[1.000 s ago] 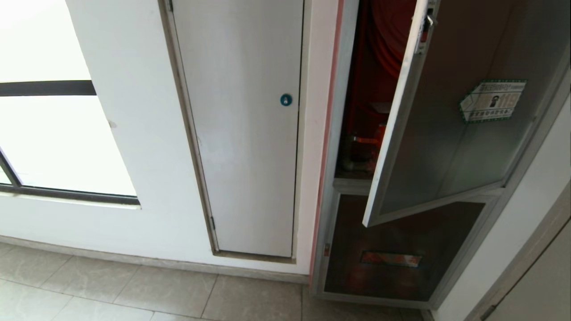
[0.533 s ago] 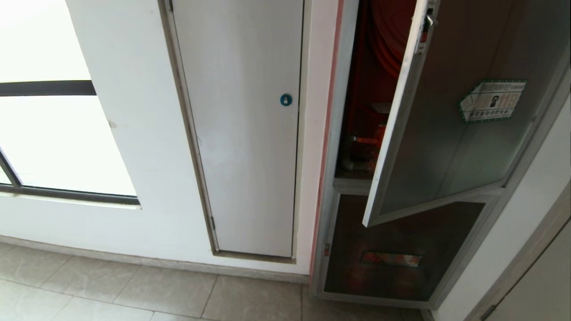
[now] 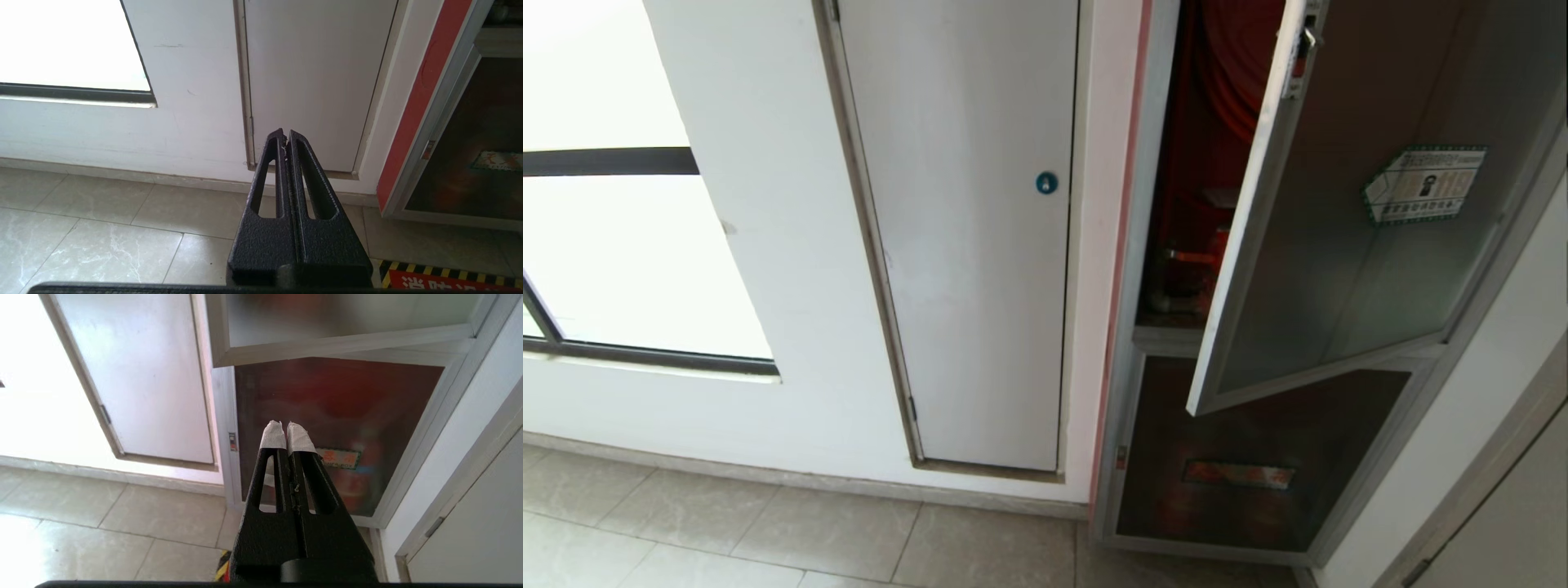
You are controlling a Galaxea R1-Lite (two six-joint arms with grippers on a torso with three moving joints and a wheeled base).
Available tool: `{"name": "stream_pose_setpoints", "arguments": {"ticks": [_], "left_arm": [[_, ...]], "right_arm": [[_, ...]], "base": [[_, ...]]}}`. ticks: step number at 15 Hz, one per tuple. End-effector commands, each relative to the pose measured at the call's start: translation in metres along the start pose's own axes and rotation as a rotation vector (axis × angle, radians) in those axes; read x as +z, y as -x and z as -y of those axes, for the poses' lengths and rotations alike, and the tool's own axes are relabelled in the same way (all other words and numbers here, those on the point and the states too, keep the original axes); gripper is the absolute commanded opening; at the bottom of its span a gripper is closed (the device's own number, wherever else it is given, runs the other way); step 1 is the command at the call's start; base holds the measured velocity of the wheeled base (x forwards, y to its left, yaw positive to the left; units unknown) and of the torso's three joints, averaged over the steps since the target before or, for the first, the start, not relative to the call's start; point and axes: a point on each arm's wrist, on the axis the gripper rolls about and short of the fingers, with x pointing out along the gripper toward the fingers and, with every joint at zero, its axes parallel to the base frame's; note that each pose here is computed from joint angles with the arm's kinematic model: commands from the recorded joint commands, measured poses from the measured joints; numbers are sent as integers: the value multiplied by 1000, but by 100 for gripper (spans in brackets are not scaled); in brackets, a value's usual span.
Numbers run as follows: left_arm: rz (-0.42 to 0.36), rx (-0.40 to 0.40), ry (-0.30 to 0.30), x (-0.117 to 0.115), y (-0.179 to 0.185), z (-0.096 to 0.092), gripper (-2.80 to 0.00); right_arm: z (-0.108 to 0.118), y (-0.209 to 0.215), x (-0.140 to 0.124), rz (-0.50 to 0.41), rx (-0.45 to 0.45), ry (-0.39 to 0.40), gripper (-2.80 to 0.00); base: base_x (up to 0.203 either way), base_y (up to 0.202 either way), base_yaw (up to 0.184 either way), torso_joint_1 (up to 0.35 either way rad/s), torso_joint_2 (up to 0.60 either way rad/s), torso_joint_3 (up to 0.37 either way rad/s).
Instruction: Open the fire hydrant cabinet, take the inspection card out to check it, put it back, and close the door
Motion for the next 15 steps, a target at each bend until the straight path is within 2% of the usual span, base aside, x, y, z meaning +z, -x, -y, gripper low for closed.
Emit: {"name": "stream_pose_setpoints", "arguments": {"ticks": [1,5,8,10,13,15], "left_arm": [[-5,0,-1,-2,0,0,-280],[-5,0,-1,-2,0,0,-280],[-5,0,-1,-2,0,0,-280],[-5,0,1,-2,0,0,-280],[-5,0,-1,-2,0,0,-280],[-5,0,-1,-2,0,0,-280]], "right_arm": [[0,1,15,20,16,-6,-280],[-2,-13,67,-27,76,-29,-280],[-6,-43,111,-102,233,-66,-280],[-8,-81,130,-183,329,-90,-280],[-17,-156,141,-283,438,-107,-280],[-43,-205,139,-310,484,-79,-280]], "base": [[0,0,0,0,0,0],[0,0,0,0,0,0],[0,0,0,0,0,0],[0,0,0,0,0,0],[0,0,0,0,0,0],[0,0,0,0,0,0]]}}
